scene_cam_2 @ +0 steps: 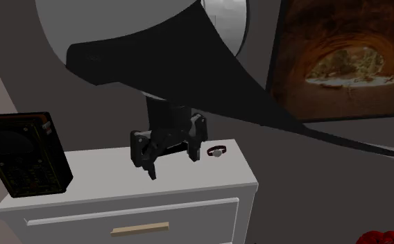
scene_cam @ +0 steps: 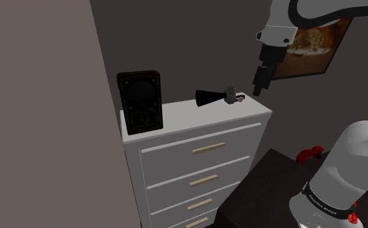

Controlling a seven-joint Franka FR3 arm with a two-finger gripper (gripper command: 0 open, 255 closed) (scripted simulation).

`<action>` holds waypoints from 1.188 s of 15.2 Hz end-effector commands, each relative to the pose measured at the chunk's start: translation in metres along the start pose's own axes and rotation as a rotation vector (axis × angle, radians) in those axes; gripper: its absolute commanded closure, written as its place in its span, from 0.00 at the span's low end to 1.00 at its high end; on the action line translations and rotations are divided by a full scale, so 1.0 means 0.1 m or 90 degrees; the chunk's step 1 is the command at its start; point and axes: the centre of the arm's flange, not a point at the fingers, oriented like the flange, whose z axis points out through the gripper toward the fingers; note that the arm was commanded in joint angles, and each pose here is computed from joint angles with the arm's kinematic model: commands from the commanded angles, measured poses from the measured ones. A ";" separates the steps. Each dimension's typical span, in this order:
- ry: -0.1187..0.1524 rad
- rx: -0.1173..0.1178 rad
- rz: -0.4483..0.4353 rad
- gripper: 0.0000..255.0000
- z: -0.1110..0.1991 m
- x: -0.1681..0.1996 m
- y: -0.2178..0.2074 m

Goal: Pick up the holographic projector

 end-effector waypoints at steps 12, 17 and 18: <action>0.026 -0.011 -0.242 0.00 0.55 1.02 0.77; 0.037 -0.015 -0.352 0.00 0.78 1.57 0.98; 0.040 -0.016 -0.374 0.00 0.82 1.68 1.01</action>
